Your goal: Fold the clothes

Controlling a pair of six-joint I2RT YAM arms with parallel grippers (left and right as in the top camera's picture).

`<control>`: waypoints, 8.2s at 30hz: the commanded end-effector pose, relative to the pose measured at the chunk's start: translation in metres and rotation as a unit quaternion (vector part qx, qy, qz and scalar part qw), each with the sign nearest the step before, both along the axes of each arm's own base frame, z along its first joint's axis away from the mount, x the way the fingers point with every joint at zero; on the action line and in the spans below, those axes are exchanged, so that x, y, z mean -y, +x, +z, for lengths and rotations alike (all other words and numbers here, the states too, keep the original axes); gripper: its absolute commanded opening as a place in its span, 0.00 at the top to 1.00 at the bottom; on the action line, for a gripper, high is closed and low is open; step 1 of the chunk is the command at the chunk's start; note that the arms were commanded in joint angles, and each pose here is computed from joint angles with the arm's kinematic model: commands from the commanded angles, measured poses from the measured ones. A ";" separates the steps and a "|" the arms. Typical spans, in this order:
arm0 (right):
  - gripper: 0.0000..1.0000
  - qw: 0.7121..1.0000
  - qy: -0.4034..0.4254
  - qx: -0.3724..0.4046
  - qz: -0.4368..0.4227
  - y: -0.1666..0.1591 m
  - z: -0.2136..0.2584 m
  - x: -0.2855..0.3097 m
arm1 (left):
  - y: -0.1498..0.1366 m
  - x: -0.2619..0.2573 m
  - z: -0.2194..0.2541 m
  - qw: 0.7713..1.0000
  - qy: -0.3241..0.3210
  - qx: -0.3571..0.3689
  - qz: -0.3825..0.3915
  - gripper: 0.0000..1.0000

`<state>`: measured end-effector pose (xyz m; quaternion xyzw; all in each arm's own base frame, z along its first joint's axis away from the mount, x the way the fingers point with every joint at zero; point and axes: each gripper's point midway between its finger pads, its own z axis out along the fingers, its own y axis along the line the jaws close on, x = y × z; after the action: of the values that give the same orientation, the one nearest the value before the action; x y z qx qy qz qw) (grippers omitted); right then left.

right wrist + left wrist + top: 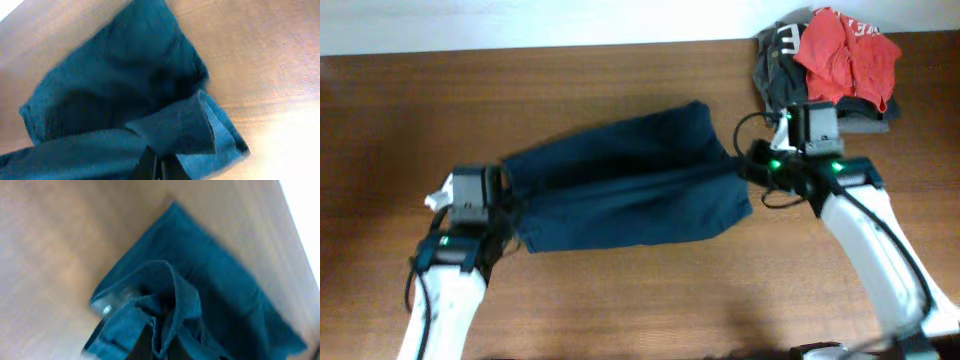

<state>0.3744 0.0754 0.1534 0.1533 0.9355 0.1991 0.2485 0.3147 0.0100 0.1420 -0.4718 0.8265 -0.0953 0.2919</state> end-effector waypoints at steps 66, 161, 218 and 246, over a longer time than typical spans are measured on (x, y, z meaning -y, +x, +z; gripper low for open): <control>0.96 0.954 -0.085 0.078 0.275 0.094 -0.093 -0.110 | 0.096 -0.003 -0.058 0.965 0.151 -0.029 -0.213 0.39; 0.96 0.952 -0.083 -0.128 0.265 0.038 -0.225 -0.082 | 0.114 0.262 0.038 0.756 0.197 0.298 -0.549 0.99; 0.76 0.983 -0.026 -0.045 0.175 0.091 -0.005 -0.003 | 0.092 0.069 0.154 0.877 0.245 0.277 -0.307 0.01; 0.96 0.954 0.015 -0.076 0.289 0.070 -0.042 -0.138 | 0.103 0.072 0.117 0.889 0.232 0.232 -0.319 0.01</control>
<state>0.4401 0.2184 0.1068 -0.1096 0.9521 0.2676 0.0996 0.4165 -0.0651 0.2586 -0.0576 0.8401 -0.0973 0.5305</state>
